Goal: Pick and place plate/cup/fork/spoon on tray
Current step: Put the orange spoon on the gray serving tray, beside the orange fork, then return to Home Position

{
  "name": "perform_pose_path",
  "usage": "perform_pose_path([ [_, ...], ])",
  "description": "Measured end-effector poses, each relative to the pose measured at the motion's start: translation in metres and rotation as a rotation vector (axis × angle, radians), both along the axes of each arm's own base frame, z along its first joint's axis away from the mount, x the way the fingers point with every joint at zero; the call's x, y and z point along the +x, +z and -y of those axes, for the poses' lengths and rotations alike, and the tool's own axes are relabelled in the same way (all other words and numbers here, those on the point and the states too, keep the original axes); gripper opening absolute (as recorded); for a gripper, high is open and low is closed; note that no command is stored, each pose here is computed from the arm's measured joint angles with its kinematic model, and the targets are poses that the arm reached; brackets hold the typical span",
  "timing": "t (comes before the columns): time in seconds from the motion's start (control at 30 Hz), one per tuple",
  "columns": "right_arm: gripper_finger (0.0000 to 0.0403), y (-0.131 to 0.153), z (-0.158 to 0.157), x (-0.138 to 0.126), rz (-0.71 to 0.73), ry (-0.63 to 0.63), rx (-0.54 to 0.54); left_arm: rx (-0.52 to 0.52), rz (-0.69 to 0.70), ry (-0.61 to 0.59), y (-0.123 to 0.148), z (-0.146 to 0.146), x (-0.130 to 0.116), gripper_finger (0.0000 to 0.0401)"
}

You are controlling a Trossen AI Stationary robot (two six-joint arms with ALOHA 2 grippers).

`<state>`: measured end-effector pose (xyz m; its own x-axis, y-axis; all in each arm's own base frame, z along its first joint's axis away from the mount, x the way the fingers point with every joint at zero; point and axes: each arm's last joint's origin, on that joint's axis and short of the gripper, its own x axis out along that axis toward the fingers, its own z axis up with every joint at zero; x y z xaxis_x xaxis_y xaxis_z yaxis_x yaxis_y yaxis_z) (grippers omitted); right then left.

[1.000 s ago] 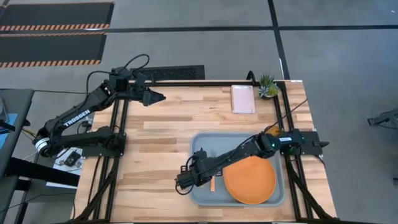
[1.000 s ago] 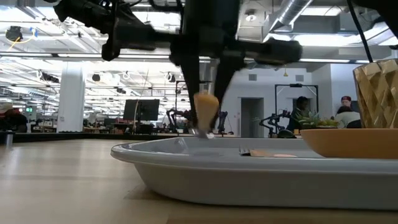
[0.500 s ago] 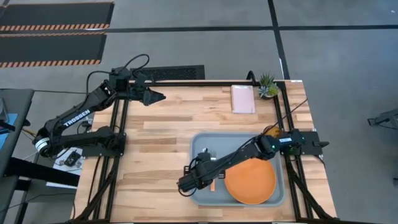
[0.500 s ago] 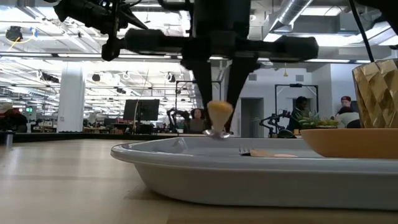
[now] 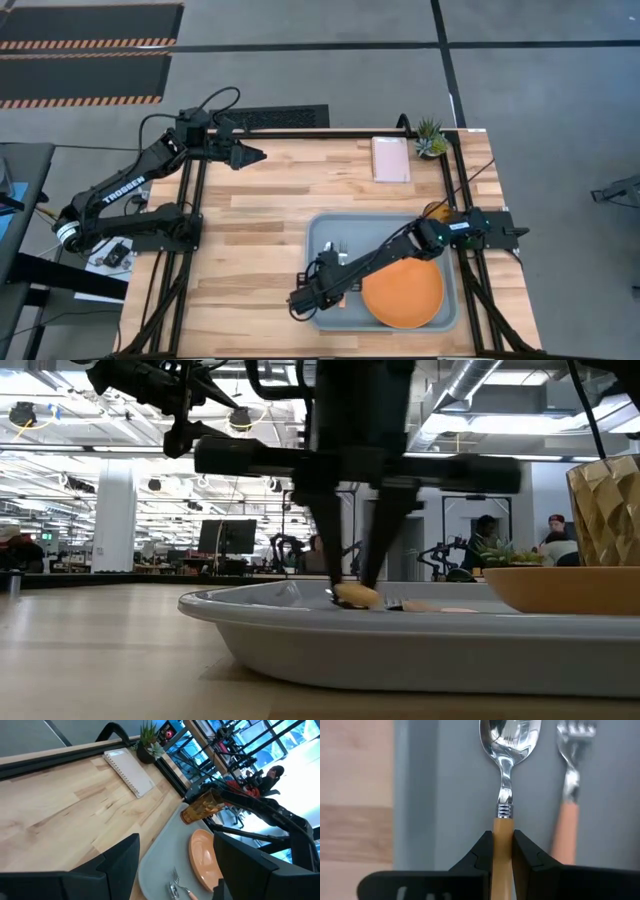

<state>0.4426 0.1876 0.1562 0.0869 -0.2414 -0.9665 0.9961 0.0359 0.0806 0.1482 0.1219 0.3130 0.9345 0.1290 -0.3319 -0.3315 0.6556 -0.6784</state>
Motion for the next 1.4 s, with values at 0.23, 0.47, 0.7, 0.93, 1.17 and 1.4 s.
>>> perform_pose_path([
  [0.23,0.0049,-0.001,-0.002,0.000,0.006,0.002,0.008,0.005,-0.002,0.005,0.000,0.000,0.000,0.0240],
  [0.47,0.0051,-0.001,-0.001,0.000,0.000,0.001,0.013,0.006,-0.003,0.005,0.000,0.000,0.000,0.0240],
  [0.7,0.0094,-0.001,-0.001,0.000,-0.004,0.001,0.022,0.006,-0.003,0.005,0.000,0.000,0.000,0.0240],
  [0.93,0.0123,-0.001,-0.001,0.000,-0.005,0.001,0.021,0.007,-0.003,0.005,0.000,0.000,0.000,0.0240],
  [1.17,0.0128,0.001,0.000,-0.001,0.000,0.008,0.005,0.007,-0.003,0.005,0.000,0.000,0.000,0.0240],
  [1.4,0.0128,0.031,0.004,-0.005,0.044,0.081,-0.019,0.017,0.024,0.009,0.003,-0.001,0.001,0.0240],
])
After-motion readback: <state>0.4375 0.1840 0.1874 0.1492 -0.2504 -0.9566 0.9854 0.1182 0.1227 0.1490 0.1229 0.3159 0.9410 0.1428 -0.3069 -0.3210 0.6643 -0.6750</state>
